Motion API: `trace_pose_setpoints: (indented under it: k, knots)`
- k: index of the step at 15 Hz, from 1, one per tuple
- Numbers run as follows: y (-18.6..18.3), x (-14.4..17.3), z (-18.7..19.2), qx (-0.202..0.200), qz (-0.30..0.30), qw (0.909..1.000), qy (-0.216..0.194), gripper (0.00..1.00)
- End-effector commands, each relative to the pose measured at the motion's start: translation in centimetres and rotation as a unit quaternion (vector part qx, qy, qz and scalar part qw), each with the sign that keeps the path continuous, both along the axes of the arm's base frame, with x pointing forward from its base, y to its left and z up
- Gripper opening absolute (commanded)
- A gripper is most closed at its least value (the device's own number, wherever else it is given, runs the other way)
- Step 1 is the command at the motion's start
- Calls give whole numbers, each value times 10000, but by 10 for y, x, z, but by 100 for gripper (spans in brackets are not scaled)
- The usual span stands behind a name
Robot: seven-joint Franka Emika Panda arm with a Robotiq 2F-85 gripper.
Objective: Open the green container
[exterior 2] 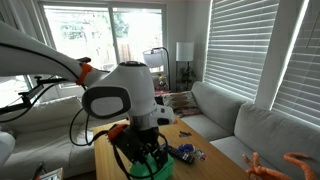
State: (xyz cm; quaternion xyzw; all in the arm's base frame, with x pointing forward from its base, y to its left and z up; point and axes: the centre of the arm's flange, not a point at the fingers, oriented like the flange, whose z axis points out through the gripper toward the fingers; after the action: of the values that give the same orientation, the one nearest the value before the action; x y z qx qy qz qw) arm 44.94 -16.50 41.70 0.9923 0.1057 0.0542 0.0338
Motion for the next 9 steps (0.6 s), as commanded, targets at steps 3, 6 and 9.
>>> trace_pose_setpoints:
  k: [3, 6, 9]
  knots:
    - [3, -4, 8, 22, -46, 10000, 19, 45]
    - [-1, -3, 7, 229, -46, 9997, 5, 45]
    - [-2, -5, 7, 642, -68, 9979, -32, 45]
